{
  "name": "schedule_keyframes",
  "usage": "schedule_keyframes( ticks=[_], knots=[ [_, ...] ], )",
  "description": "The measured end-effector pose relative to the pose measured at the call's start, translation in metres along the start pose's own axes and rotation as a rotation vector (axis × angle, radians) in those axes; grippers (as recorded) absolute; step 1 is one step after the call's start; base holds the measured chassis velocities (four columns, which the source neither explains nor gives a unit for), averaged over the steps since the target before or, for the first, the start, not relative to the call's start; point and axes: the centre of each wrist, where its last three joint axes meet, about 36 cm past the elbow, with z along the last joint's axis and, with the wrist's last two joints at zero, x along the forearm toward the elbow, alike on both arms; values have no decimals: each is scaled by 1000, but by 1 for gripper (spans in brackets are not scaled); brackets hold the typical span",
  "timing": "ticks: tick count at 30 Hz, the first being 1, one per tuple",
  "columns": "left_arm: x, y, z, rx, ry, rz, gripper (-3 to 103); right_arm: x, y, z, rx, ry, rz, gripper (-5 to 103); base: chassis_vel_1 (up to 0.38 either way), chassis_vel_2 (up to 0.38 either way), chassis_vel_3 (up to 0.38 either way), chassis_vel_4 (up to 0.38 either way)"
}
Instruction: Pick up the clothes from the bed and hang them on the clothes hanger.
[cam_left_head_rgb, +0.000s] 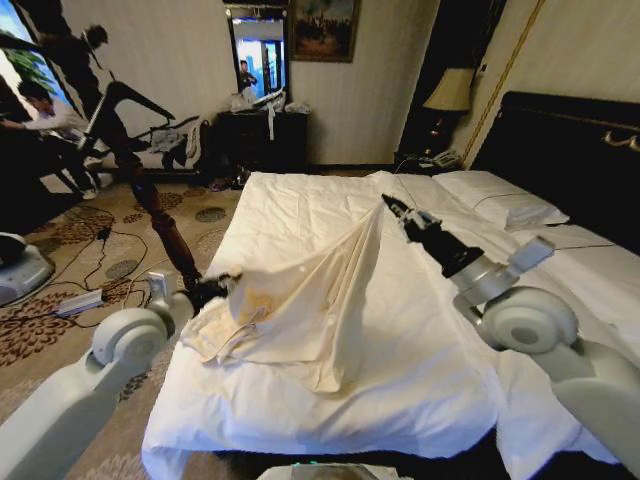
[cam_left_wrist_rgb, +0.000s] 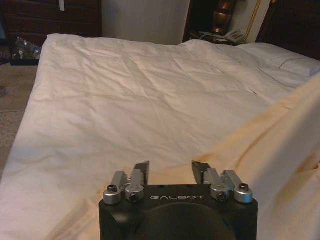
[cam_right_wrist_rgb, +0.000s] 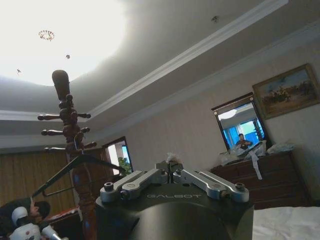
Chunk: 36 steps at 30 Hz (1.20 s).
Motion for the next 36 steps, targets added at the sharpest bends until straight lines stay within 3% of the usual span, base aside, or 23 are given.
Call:
schedule_keyframes(
  ticks=[1,3,4,5,6,8,9,10,12,13,15,16,17,18,20,21,22,24,30,35,36],
  knots=[
    [0,0,0,0,0,0,51,0,0,0,0,0,0,0,0,0,0,0],
    [3,9,-11,-10,-30,-6,61,2,1,-1,0,-2,0,0,0,0,0,0],
    [5,13,-18,-10,-52,2,61,3,2,-1,0,-3,0,0,0,0,0,0],
    [9,18,-27,-1,-106,16,72,4,3,-1,-1,-5,0,0,0,0,0,0],
    [9,18,-27,-1,-106,16,72,4,3,-1,-1,-5,0,0,0,0,0,0],
    [14,28,-45,14,-254,9,78,6,4,0,-3,-9,-1,0,0,0,0,0],
    [14,28,-45,14,-254,9,78,6,4,0,-3,-9,-1,0,0,0,0,0],
    [21,37,-64,13,-378,-22,84,7,5,0,-5,-11,-4,0,0,0,0,0],
    [30,50,-91,-15,-506,-71,93,9,7,2,-7,-9,-10,0,0,0,0,0],
    [30,50,-91,-15,-506,-71,93,9,7,2,-7,-9,-10,0,0,0,0,0],
    [44,71,-129,-81,-641,-170,99,9,8,5,-3,-6,-20,0,0,0,0,0],
    [56,90,-153,-124,-703,-261,100,6,10,11,-14,-8,-36,0,0,0,0,0],
    [56,90,-153,-124,-703,-261,100,6,10,11,-14,-8,-36,0,0,0,0,0],
    [64,101,-164,-140,-726,-316,100,2,10,15,-30,-12,-45,0,0,0,0,0],
    [89,146,-191,-148,-756,-515,100,-17,14,27,-87,-37,-84,0,0,0,0,0],
    [96,160,-197,-138,-758,-564,100,-22,15,28,-97,-46,-97,0,0,0,0,0],
    [96,160,-197,-138,-758,-564,100,-22,15,28,-97,-46,-97,0,0,0,0,0],
    [111,188,-211,-108,-744,-627,100,-31,20,30,-118,-68,-122,0,0,0,0,0],
    [112,211,-224,-80,-723,-616,100,-31,20,36,-128,-69,-122,0,0,0,0,0],
    [56,221,-250,26,-682,-556,100,-30,19,40,-130,-66,-116,0,0,0,0,0],
    [56,221,-250,26,-682,-556,100,-30,19,40,-130,-66,-116,0,0,0,0,0]
  ],
)
